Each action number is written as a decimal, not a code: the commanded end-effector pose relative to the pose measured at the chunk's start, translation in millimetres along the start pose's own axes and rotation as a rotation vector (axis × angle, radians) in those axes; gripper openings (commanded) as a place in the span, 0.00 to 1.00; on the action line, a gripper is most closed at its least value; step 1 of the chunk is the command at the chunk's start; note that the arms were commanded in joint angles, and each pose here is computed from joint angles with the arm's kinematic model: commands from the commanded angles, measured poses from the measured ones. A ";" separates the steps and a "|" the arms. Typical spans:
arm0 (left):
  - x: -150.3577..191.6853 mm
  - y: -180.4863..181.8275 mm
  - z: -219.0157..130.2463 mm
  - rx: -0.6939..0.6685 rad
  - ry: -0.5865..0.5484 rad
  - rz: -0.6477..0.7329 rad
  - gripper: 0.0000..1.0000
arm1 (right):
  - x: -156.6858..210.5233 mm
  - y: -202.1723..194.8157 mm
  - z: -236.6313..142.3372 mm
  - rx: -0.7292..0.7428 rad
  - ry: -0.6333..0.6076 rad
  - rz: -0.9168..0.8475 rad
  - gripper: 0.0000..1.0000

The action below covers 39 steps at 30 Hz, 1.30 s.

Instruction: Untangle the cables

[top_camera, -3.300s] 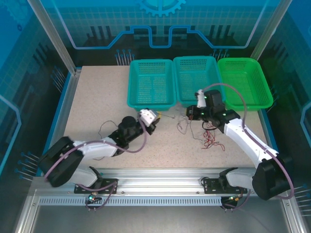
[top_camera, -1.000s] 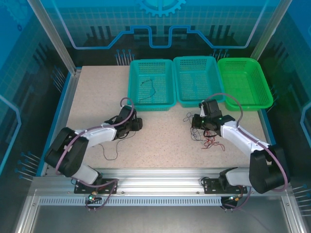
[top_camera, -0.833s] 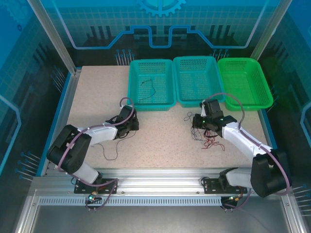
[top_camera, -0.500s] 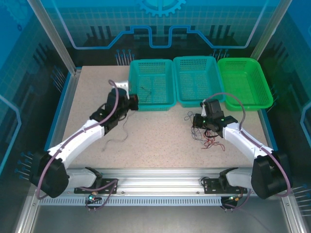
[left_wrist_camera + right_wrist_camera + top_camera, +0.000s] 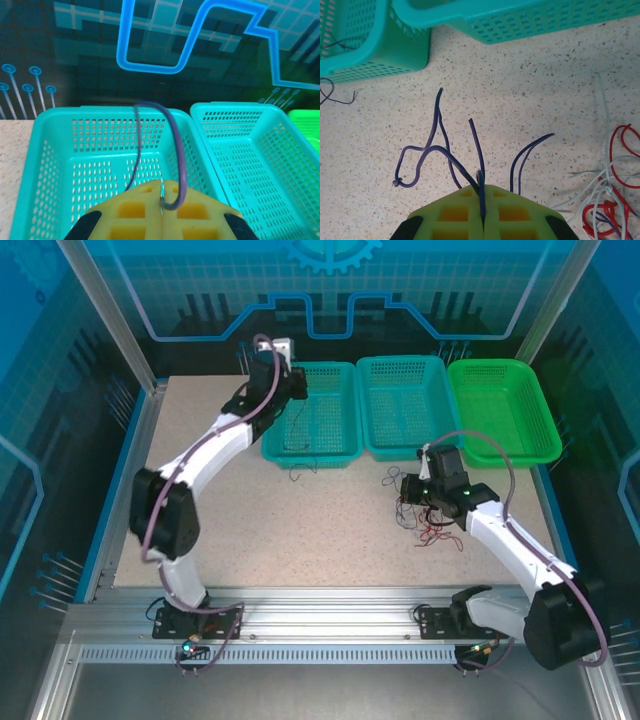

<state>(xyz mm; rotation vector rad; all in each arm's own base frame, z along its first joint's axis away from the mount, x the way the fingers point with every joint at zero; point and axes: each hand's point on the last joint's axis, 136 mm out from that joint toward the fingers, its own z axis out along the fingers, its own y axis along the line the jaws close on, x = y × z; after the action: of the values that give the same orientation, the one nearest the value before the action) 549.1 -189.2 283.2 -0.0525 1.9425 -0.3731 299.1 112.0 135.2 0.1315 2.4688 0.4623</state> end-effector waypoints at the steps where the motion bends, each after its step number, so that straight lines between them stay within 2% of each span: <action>1: 6.9 6.9 28.2 -0.013 0.055 0.011 0.00 | 5.7 -2.1 -5.8 0.007 0.005 -0.009 0.02; 2: 13.3 11.0 37.0 -0.026 0.072 0.010 0.05 | 6.3 -2.4 -6.1 0.008 0.006 -0.007 0.02; 4: 25.0 18.8 51.2 -0.046 0.111 0.006 0.34 | 7.4 -2.0 -6.9 0.005 0.011 -0.004 0.02; 6: 28.1 21.7 53.4 -0.049 0.146 -0.005 0.52 | 7.8 -2.3 -7.7 0.006 0.012 -0.004 0.02; 11: 8.2 4.7 15.2 0.037 0.117 -0.029 0.60 | 6.3 -2.2 -8.8 0.007 0.003 -0.008 0.02; 14: 1.8 -9.3 -23.1 0.109 0.110 -0.051 0.61 | 3.3 -1.1 -6.5 0.005 -0.002 -0.008 0.02; 16: 10.1 -15.4 -54.2 0.144 0.099 -0.065 0.61 | 1.5 -0.4 -4.0 0.003 -0.001 -0.006 0.02; 20: 50.6 -27.3 -108.8 0.159 0.099 -0.045 0.61 | 0.4 0.5 3.8 0.000 0.009 -0.004 0.02; 25: 135.6 -54.0 -147.8 0.132 0.229 0.030 0.61 | -1.4 3.5 13.9 -0.006 0.036 -0.013 0.02; 28: 181.5 -61.8 -149.9 0.105 0.300 0.008 0.61 | -1.7 4.4 16.7 -0.008 0.046 -0.013 0.02; 31: 212.1 -66.4 -138.0 0.078 0.322 0.013 0.61 | 0.4 3.6 17.9 -0.009 0.047 -0.008 0.02; 39: 240.7 -43.4 -74.6 -0.048 0.292 0.086 0.64 | 3.6 2.1 8.1 -0.004 0.041 -0.012 0.02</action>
<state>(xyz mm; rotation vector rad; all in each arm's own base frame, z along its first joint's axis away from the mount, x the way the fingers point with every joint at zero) 347.3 -266.2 93.8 0.1315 2.3377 -0.3279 302.1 114.9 113.4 0.1357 2.5396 0.4530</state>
